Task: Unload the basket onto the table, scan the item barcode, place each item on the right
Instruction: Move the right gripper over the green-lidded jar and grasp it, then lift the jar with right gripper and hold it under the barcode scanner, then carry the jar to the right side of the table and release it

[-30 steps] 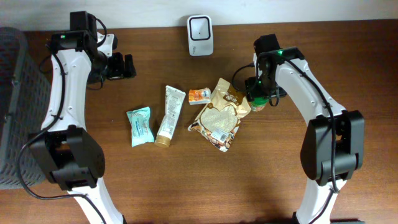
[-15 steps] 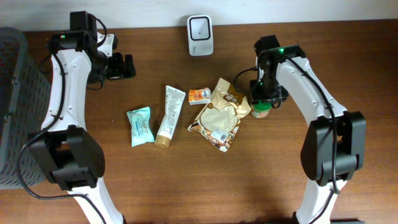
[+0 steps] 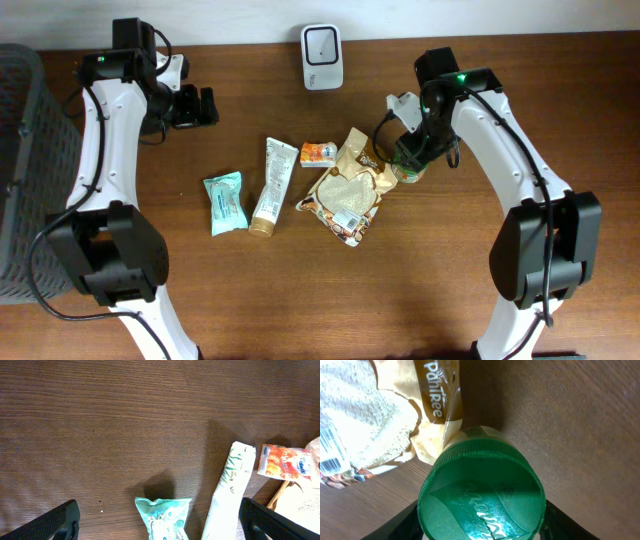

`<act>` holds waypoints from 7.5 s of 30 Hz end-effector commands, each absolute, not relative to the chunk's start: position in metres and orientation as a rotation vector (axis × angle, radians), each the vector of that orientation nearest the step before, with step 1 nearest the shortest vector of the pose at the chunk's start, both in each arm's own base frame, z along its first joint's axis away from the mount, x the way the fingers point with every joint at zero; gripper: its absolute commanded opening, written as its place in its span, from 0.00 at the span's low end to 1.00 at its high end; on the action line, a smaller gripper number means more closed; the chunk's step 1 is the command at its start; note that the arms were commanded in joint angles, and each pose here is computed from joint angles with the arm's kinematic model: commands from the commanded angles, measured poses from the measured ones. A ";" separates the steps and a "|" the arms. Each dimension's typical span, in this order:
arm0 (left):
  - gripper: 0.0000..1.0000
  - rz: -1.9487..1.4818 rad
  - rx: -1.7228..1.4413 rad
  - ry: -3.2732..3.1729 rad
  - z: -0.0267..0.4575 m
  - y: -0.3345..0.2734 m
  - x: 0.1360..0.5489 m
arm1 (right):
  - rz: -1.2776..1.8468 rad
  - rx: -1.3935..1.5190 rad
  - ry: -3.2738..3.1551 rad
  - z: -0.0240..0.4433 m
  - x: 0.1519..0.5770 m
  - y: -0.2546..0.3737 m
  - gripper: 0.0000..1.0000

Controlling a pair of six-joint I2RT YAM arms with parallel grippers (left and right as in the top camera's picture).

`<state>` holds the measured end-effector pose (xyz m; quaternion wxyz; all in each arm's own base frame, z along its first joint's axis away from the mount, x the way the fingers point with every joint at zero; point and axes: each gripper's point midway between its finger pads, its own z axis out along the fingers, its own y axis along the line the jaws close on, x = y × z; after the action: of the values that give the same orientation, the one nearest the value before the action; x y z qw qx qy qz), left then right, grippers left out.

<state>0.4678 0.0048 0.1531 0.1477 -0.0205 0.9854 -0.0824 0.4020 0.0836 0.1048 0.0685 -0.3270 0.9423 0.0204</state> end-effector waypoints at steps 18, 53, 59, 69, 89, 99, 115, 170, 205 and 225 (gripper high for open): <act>0.99 -0.229 -0.040 2.817 0.161 0.007 0.466 | 0.063 -0.887 2.807 0.116 0.414 0.069 0.86; 0.99 -0.229 -0.040 2.817 0.161 0.007 0.466 | -0.014 -0.648 2.927 0.053 0.433 0.057 0.66; 0.99 -0.229 -0.040 2.817 0.161 0.007 0.466 | 0.052 -0.580 2.931 0.054 0.434 0.059 0.53; 0.99 -0.229 -0.040 2.817 0.161 0.007 0.466 | 0.344 -0.595 2.913 0.123 0.421 0.091 0.44; 0.99 -0.229 -0.040 2.817 0.161 0.007 0.466 | 1.667 -0.836 2.070 0.330 0.365 0.211 0.45; 0.99 -0.229 -0.040 2.817 0.161 0.007 0.466 | 1.662 -0.835 2.041 0.375 0.328 0.207 0.44; 0.99 -0.229 -0.040 2.817 0.161 0.007 0.466 | 1.508 -0.466 2.103 0.413 0.406 0.222 0.43; 0.99 -0.229 -0.040 2.816 0.161 0.007 0.466 | -0.917 -1.533 1.289 0.181 0.666 0.258 0.45; 0.99 -0.229 -0.040 2.817 0.161 0.007 0.466 | -0.886 -1.528 1.233 0.192 0.663 0.271 0.47; 0.99 -0.229 -0.040 2.816 0.161 0.007 0.466 | -0.222 -0.564 2.004 0.394 0.501 0.107 0.47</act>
<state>0.4677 0.0049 0.1525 0.1471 -0.0207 0.9854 -0.0826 0.5198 0.1419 0.4112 0.5341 -0.3670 0.7434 -0.1655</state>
